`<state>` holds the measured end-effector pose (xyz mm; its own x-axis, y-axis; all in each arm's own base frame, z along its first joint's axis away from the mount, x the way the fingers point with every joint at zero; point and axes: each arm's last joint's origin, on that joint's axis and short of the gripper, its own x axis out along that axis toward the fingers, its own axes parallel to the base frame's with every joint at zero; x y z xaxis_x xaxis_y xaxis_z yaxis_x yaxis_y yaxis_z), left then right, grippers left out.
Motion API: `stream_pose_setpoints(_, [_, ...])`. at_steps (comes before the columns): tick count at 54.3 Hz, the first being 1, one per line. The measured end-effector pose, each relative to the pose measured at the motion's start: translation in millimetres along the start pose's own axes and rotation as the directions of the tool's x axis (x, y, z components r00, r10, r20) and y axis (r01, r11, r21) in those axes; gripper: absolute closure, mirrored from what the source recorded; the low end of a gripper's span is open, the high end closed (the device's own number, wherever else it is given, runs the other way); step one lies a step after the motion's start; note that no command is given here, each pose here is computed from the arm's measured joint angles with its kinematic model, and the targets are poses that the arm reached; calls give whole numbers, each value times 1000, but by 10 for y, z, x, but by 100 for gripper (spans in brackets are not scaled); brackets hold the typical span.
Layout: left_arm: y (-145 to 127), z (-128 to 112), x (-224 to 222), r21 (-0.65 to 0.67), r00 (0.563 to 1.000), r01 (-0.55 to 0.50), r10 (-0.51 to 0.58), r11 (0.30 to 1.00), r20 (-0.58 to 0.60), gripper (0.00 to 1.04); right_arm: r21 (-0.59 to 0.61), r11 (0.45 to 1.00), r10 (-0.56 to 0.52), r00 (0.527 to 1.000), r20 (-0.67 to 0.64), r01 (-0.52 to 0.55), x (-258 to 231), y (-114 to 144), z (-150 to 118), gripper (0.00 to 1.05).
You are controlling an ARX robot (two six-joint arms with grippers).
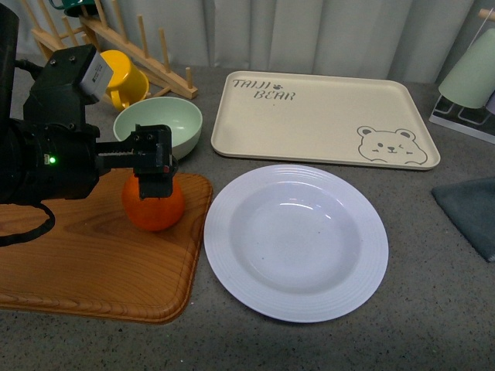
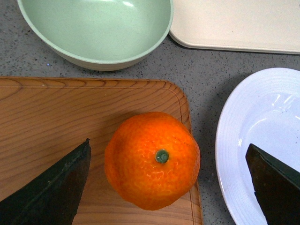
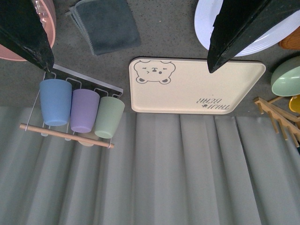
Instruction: Place orange and plate with both arms
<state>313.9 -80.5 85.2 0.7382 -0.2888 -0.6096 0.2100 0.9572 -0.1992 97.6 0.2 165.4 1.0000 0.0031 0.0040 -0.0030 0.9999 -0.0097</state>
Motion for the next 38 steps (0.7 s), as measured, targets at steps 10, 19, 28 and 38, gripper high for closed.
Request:
stream_pose_setpoints(10, [0, -1, 63, 19, 1000, 10, -10, 1000, -15, 6, 0, 1000, 0, 1000, 0, 0, 0, 0, 0, 9])
stream_pose_setpoints(19, [-4, -27, 102, 33, 999, 26, -24, 999, -35, 6, 0, 1000, 0, 1000, 0, 0, 0, 0, 0, 9])
stream_pose_setpoints(28, [12, -95, 157, 36, 998, 24, -21, 999, -65, 6, 0, 1000, 0, 1000, 0, 0, 0, 0, 0, 9])
stream_pose_setpoints(38, [48, -161, 244, 30, 995, 17, -14, 999, -97, 6, 0, 1000, 0, 1000, 0, 0, 0, 0, 0, 9])
